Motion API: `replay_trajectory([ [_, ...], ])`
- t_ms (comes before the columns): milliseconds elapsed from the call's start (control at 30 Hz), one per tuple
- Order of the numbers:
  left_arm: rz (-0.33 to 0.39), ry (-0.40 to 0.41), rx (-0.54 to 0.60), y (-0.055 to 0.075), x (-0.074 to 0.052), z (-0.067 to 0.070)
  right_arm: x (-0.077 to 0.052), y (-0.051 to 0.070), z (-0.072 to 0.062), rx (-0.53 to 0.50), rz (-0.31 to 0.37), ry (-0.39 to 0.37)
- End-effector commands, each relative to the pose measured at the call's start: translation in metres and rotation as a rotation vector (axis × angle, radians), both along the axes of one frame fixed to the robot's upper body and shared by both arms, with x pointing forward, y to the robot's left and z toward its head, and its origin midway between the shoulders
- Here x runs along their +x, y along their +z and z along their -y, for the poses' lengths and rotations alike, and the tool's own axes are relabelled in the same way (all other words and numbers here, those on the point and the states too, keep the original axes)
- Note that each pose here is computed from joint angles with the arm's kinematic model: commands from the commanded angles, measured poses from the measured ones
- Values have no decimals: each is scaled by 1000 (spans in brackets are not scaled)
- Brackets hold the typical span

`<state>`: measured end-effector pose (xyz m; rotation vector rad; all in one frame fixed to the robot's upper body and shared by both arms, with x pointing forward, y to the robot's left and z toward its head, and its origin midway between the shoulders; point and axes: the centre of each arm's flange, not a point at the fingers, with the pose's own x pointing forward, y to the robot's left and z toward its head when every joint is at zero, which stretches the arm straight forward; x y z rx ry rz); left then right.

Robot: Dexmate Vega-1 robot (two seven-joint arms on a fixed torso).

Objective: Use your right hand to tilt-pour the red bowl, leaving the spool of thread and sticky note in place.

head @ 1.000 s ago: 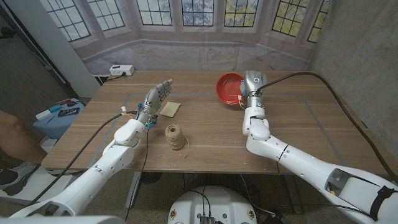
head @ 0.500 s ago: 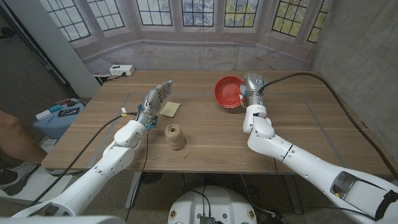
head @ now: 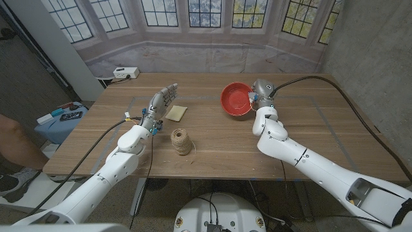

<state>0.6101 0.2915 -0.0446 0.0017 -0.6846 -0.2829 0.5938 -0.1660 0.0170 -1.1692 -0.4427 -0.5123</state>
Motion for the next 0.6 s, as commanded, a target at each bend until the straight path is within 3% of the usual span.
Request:
replay_trajectory([
  [33,-3,6,-3,-2,-1,-2,-2,5,3,54,-94,39],
  [600,-2,15,-6,-5,-5,-5,-2,5,9,130,-219,97],
])
